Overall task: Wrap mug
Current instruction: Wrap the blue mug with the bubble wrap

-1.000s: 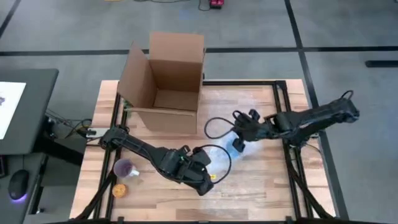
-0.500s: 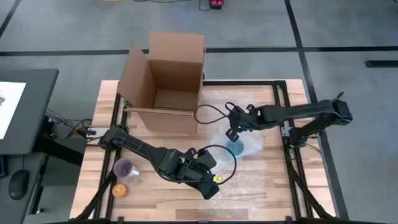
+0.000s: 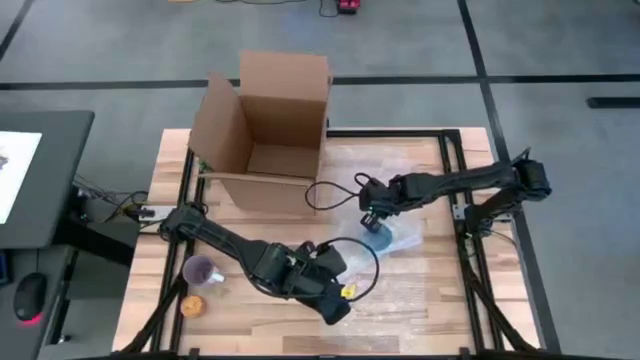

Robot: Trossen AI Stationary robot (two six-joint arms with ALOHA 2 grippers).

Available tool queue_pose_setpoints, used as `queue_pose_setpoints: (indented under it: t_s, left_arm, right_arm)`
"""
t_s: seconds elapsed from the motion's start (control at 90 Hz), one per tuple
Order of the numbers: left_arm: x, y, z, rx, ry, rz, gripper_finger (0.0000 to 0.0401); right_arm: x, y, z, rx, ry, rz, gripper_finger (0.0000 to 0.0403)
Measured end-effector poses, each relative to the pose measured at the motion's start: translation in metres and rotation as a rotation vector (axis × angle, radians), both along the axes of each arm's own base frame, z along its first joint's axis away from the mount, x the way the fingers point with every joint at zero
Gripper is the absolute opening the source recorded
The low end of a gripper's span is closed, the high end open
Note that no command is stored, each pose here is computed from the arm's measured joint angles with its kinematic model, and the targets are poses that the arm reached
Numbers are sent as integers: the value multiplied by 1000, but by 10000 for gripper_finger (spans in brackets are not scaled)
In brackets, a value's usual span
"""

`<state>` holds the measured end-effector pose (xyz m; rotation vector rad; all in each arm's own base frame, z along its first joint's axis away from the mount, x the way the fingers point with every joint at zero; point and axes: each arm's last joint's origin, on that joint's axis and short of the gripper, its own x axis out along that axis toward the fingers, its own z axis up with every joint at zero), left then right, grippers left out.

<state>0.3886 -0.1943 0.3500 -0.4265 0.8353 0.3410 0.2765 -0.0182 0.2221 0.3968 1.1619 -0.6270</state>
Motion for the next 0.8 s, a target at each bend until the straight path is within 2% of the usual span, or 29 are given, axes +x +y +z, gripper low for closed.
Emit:
queue_pose_setpoints:
  t_s: [0.1, 0.256, 0.433, 0.667, 0.8]
  left_arm:
    - [-1, -2, 0, 9, -5, 1, 146]
    - [-2, -4, 0, 8, -7, 3, 146]
    - [-2, -4, 0, 8, -7, 4, 146]
    - [-2, -4, 0, 9, -8, 4, 146]
    - [-2, -4, 0, 9, -8, 4, 146]
  right_arm:
    - [-1, -8, 0, 36, -1, -19, 63]
    - [-5, -18, 1, 34, 26, -35, 132]
    - [-20, -25, 20, 13, 3, -25, 191]
    - [-50, -30, 65, -19, -58, 22, 214]
    - [-61, -14, 81, 82, -149, 159, 208]
